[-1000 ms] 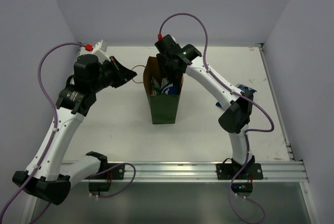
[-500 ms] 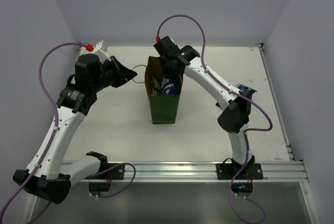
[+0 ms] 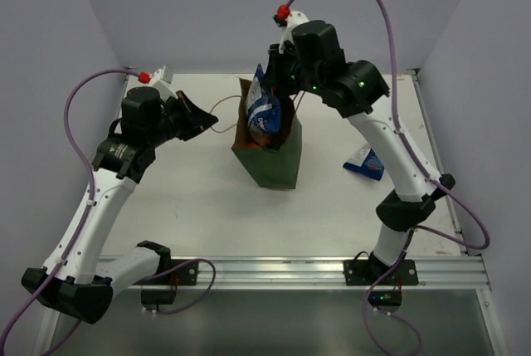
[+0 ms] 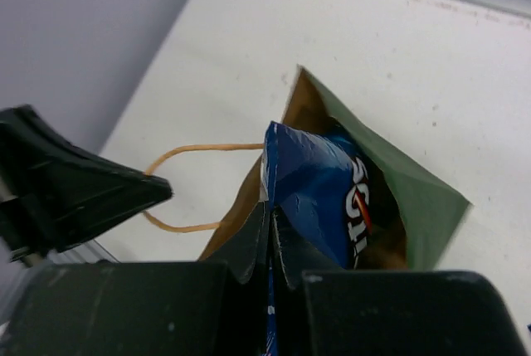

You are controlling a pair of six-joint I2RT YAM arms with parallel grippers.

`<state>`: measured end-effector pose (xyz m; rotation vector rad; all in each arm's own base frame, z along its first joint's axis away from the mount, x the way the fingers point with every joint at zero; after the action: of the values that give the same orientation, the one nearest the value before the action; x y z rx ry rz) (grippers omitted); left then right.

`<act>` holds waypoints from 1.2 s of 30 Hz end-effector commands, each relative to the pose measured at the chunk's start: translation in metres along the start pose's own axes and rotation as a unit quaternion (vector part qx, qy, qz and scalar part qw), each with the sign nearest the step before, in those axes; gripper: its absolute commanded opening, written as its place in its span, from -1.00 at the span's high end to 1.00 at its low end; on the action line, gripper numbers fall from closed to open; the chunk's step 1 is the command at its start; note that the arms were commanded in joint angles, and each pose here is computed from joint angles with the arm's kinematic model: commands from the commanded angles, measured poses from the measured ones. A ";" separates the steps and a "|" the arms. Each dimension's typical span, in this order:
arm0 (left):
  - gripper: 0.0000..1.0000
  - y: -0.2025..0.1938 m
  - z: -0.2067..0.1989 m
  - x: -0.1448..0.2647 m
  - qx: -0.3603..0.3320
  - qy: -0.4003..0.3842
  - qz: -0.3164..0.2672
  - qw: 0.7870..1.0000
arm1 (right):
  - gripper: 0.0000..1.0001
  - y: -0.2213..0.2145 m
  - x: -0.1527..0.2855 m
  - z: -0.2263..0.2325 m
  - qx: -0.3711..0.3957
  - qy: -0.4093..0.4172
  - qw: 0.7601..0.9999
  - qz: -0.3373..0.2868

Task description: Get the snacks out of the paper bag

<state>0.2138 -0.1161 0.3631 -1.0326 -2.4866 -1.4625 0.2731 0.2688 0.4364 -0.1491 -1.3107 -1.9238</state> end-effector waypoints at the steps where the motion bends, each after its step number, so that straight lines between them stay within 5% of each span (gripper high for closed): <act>1: 0.92 0.003 -0.003 0.002 -0.016 -0.011 -0.015 1.000 | 1.00 0.043 0.082 0.026 -0.012 0.119 0.984 -0.133; 7: 0.93 0.003 -0.004 0.004 -0.016 -0.013 -0.015 1.000 | 1.00 0.065 0.125 0.023 -0.028 0.155 0.966 -0.203; 15: 0.96 0.013 -0.015 0.014 -0.010 -0.031 -0.033 0.999 | 1.00 0.058 0.105 0.014 -0.053 0.167 0.973 -0.149; 23: 0.96 0.021 -0.022 0.028 -0.017 -0.029 -0.047 0.998 | 1.00 0.073 0.131 0.010 -0.058 0.162 0.964 -0.201; 31: 0.95 0.009 -0.016 0.033 -0.011 -0.020 -0.043 0.999 | 1.00 0.081 0.155 -0.048 -0.049 0.003 0.957 -0.286; 36: 0.95 0.006 -0.014 0.036 -0.011 -0.017 -0.045 0.999 | 1.00 0.063 0.139 -0.086 -0.055 -0.086 0.958 -0.268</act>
<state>0.1897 -0.1104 0.3862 -1.0086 -2.5547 -1.4975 0.2426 0.1275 0.5174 0.0293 -1.3589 -2.4261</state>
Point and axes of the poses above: each gripper's point midway between its finger pads, its own x axis back along the fingers, its own z axis along the line the jaws close on, y = z × x, the point moved 10 cm from there along x, back along the fingers, and after that the axes turned 13 degrees about -x, right-handed, at the moved point
